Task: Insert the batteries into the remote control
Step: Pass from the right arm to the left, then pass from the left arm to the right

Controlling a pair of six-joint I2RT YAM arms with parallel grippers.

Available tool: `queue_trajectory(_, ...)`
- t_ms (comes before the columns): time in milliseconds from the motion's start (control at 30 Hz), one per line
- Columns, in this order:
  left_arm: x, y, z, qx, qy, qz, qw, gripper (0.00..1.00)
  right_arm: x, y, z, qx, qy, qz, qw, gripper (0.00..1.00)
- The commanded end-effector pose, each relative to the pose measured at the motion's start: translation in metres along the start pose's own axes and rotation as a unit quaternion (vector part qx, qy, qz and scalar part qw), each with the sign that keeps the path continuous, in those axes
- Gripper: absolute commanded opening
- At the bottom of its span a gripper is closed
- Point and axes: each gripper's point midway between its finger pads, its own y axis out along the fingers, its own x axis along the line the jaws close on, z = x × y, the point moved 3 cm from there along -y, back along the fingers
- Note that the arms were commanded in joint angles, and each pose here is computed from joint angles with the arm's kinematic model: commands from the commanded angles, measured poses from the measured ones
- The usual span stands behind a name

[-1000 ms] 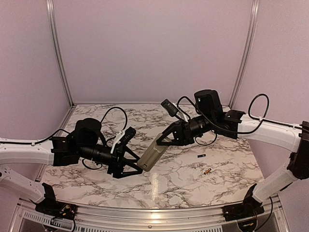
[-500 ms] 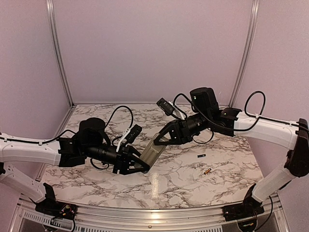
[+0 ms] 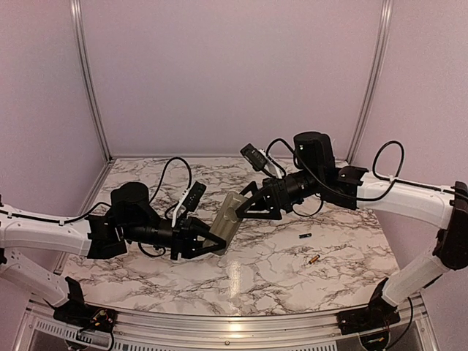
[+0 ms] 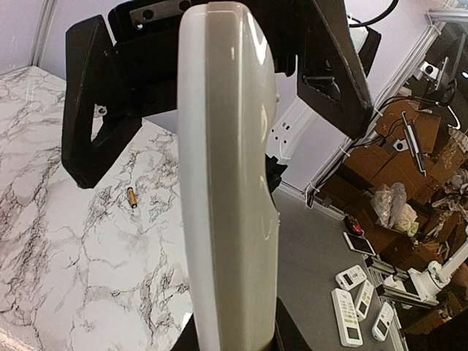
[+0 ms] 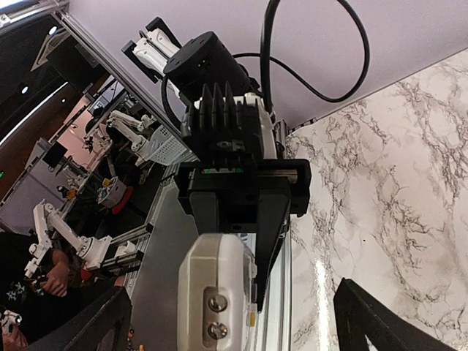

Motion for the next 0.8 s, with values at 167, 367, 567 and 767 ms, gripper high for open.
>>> queue_trajectory(167, -0.017, -0.004, -0.037, -0.12, 0.008, 0.051, 0.991, 0.05, 0.009, -0.008, -0.026, -0.094, -0.032, -0.005, 0.995, 0.9)
queue_trajectory(367, -0.009, 0.005, -0.034, -0.127, -0.024, 0.063, 0.99, 0.05, 0.008, -0.008, -0.041, -0.127, -0.044, 0.015, 0.991, 0.84)
queue_trajectory(567, -0.006, 0.006, -0.033, -0.136, -0.032, 0.063, 0.988, 0.05, -0.001, -0.004, -0.042, -0.132, -0.03, 0.019, 0.991, 0.72)
queue_trajectory(767, -0.002, 0.007, -0.034, -0.145, -0.034, 0.057, 0.987, 0.05, -0.007, -0.002, -0.039, -0.135, -0.022, 0.023, 0.99, 0.62)
